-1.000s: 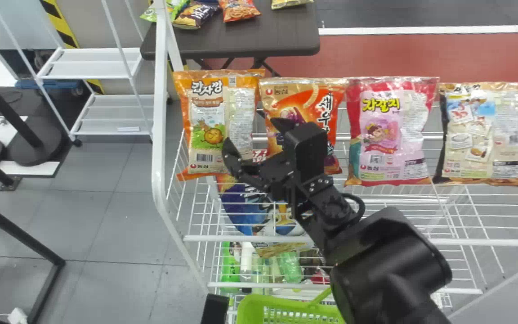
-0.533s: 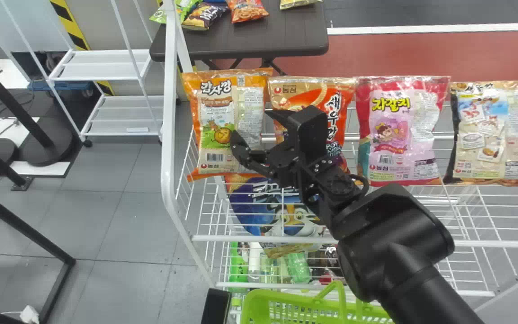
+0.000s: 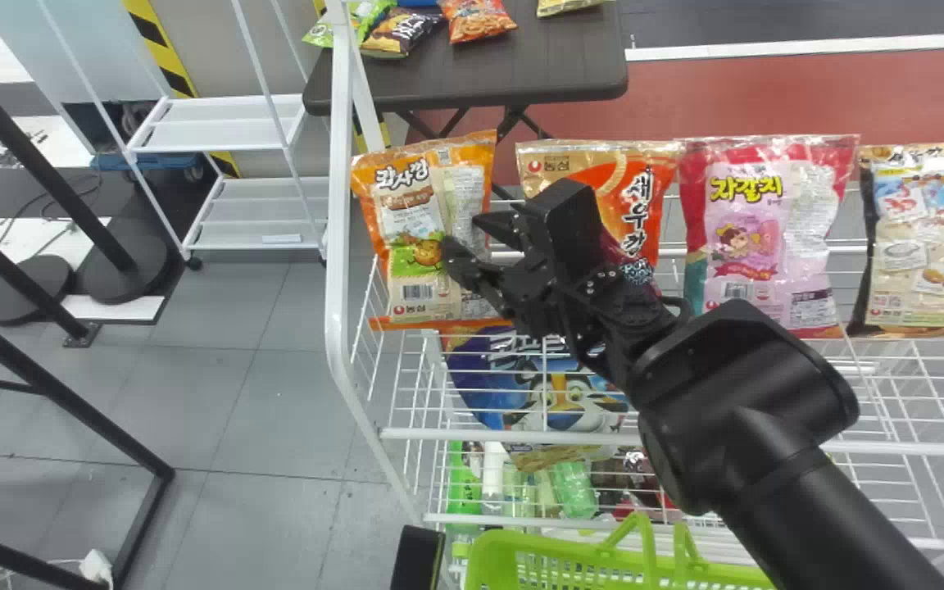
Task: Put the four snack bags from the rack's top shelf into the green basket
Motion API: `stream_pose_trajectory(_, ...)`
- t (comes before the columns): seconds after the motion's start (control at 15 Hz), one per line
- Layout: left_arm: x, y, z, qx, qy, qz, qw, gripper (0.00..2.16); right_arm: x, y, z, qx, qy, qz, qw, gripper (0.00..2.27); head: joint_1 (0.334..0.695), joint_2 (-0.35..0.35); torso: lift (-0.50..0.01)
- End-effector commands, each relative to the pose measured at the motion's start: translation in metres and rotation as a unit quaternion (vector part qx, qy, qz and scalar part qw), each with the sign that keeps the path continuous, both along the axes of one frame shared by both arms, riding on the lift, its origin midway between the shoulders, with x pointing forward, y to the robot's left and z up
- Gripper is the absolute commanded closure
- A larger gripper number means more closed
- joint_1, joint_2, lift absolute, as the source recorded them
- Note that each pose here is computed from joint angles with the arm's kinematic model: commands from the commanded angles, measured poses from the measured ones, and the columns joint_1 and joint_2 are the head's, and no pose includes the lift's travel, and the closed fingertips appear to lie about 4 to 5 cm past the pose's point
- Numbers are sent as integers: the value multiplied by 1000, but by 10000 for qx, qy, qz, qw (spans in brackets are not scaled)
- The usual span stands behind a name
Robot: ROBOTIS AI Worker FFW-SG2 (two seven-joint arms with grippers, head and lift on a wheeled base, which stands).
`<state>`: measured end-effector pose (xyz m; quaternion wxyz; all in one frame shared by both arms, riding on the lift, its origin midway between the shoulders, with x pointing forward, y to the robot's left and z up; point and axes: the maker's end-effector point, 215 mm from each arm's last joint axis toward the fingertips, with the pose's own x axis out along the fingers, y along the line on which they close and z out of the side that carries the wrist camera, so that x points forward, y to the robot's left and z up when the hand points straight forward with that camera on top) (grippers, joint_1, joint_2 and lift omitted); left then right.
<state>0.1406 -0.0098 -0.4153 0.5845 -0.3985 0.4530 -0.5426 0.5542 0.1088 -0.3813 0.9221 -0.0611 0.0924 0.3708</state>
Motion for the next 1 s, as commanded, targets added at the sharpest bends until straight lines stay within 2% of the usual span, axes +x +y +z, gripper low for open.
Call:
stream_pose_trajectory(0.0,0,1,0,-1,-1,11,10000,2115,-15,7,-3,-35,126,91,9999,2111,695,162,0)
stream_pose_trajectory(0.13,0,0,0,5,-16,23,10000,2115,-38,12,2,40,135,132,9998,2132,695,174,0)
stream_pose_trajectory(0.33,2,-2,-2,61,-27,51,10000,2115,-69,16,33,328,79,145,9993,2128,695,200,0)
stream_pose_trajectory(0.53,2,-6,-5,137,-53,26,9999,2115,-86,-3,60,575,135,-73,9982,2128,695,206,0)
stream_pose_trajectory(0.8,6,-1,-5,201,-97,91,9997,2115,-111,-90,85,534,83,-721,9959,2128,695,142,0)
stream_pose_trajectory(0.93,11,3,-6,232,-108,173,9995,2115,-137,-136,92,434,71,-972,9943,2128,695,52,0)
